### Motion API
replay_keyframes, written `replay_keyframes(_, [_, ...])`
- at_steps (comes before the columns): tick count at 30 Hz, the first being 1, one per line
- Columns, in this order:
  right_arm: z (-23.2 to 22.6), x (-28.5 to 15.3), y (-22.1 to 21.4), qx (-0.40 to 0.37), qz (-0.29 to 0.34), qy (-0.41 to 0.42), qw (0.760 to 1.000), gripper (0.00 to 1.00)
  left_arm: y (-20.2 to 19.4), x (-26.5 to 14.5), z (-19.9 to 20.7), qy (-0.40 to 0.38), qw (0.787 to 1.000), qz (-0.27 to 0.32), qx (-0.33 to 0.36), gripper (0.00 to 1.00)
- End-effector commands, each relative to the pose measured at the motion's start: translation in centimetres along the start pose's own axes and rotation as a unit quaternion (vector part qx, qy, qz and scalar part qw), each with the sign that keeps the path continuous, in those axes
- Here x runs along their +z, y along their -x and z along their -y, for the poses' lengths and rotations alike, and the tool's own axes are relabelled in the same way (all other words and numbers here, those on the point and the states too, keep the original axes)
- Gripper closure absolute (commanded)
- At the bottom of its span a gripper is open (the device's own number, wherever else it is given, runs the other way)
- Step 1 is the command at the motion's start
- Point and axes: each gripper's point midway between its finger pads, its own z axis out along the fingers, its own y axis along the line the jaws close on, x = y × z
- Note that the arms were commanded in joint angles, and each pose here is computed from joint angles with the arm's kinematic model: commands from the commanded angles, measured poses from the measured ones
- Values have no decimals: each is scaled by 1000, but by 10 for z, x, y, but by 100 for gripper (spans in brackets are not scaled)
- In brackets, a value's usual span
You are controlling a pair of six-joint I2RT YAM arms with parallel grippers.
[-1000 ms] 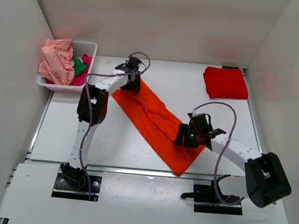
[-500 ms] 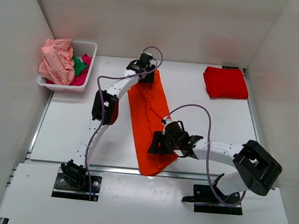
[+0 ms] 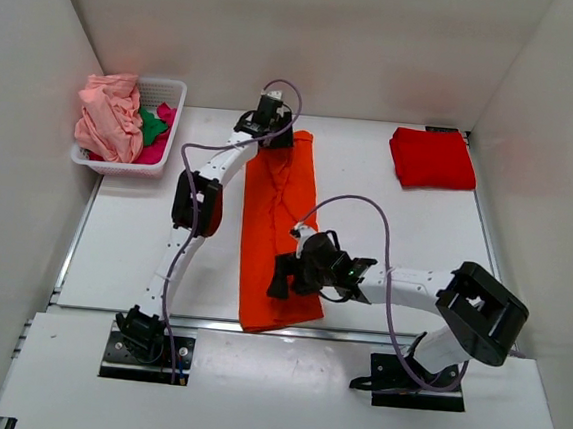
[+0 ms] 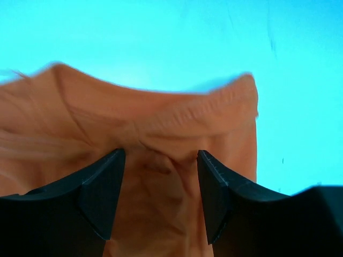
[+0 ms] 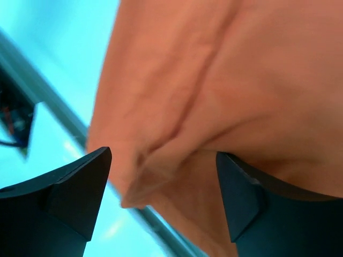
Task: Fold and stack the t-shirts
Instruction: Rotate the tshirt 90 degrees
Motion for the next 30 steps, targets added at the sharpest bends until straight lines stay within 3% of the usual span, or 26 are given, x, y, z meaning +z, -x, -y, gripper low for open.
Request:
replay_keyframes(1, [25,-18,16,-25,30,-42,998,22,105,-45,-9,-32,991,119,-57,33])
replay_keyframes(5, [22,-31,36,-62,52,-47,996,18,138,-66,-20,-49,986,143,-74,32])
replay_keyframes(8, [14,-41,53,-70,81,-39,994,16,177,-112,8,-97,977,178,-58,28])
replay_keyframes(10, [20,-50,56,-68,83,-60,992,16,192,-165,27,-111,976,183,-37,27])
replay_keyframes(11, [28,-54,56,-59,80,-78,992,16,157,-159,27,-97,987,127,-14,26])
replay_keyframes(12, [31,-59,59,-58,85,-82,991,16,158,-192,35,-99,987,125,-3,24])
replay_keyframes(14, [55,-73,53,-29,76,-104,991,19,67,-221,28,-63,997,26,24,24])
replay_keyframes(15, [65,-79,50,-23,76,-110,991,22,22,-239,32,-76,997,6,29,23])
replay_keyframes(16, [69,-83,51,-15,81,-114,990,26,4,-247,38,-84,996,11,29,23])
replay_keyframes(17, [76,-88,48,-12,79,-119,990,32,-34,-266,27,-80,997,-12,15,23])
replay_keyframes(18, [81,-93,44,-9,78,-123,989,45,-68,-280,20,-75,997,-35,6,23])
replay_keyframes(20, [85,-97,34,5,67,-121,990,49,-115,-300,10,-60,996,-66,3,24])
replay_keyframes(21, [86,-98,26,9,61,-122,991,56,-153,-303,5,-52,994,-96,6,23])
replay_keyframes(22, [85,-101,24,12,63,-121,991,69,-163,-317,9,-60,994,-92,9,23])
replay_keyframes(23, [84,-102,17,21,66,-116,991,71,-184,-323,-1,-55,993,-107,-1,25])
replay_keyframes(26, [80,-101,-5,59,67,-92,992,66,-239,-339,-20,-38,988,-148,-29,24])
replay_keyframes(30, [71,-92,-42,91,45,-71,992,52,-282,-356,-39,-36,984,-155,-84,24])
